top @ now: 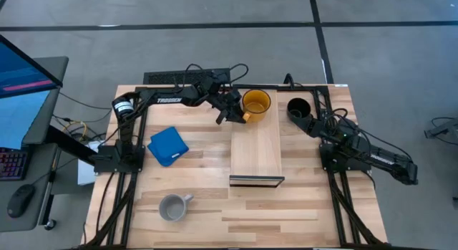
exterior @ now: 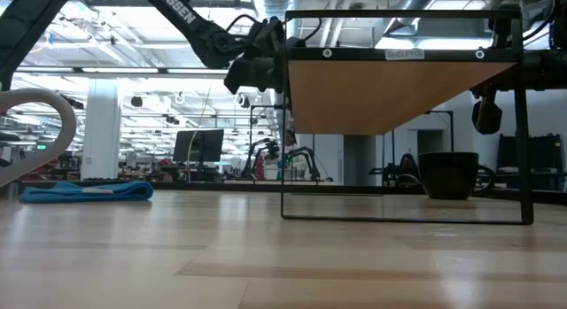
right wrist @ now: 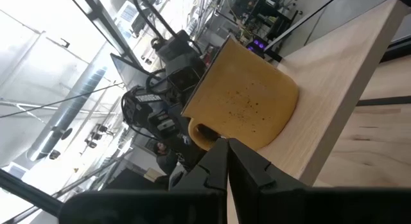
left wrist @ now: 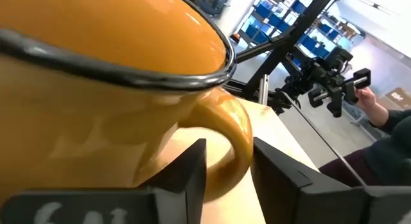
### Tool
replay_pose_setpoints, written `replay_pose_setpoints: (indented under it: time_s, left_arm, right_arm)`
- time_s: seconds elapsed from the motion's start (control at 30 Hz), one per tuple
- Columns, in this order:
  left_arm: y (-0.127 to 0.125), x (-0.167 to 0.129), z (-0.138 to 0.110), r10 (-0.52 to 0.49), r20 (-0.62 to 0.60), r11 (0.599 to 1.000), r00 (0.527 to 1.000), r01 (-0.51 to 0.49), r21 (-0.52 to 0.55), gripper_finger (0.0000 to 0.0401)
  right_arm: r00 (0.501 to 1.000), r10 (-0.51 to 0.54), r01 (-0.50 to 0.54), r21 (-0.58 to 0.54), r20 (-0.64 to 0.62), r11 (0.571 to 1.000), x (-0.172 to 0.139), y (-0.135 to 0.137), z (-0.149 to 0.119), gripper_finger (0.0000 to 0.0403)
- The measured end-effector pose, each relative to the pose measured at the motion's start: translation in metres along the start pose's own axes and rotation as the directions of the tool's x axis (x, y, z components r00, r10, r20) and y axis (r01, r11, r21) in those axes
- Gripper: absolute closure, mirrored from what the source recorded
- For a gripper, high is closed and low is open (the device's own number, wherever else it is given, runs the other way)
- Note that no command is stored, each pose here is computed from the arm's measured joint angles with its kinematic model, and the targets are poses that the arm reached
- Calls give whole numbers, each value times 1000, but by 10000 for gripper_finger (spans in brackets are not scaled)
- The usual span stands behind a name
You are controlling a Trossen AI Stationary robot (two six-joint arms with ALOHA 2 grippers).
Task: Stack small to large cups/mugs on shelf
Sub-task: Put the yellow mug on the shelf
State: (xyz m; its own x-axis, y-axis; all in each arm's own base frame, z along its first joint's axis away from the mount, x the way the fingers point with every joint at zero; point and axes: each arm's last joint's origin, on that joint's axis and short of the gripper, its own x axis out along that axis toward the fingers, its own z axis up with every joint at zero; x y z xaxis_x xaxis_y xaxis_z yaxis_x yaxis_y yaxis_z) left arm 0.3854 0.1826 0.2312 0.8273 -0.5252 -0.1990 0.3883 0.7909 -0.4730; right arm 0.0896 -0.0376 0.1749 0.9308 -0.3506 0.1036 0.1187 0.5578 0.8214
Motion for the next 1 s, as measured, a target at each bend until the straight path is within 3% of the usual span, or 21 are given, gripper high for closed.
replay_pose_setpoints:
  time_s: [0.4,1.0]
  left_arm:
    - [6,-14,-3,92,-27,995,995,-93,-35,218]
    - [19,-30,-8,157,-41,981,987,-161,-112,211]
  right_arm:
    - [1000,0,0,0,0,1000,0,0,0,369]
    - [1000,0,0,0,0,1000,0,0,0,369]
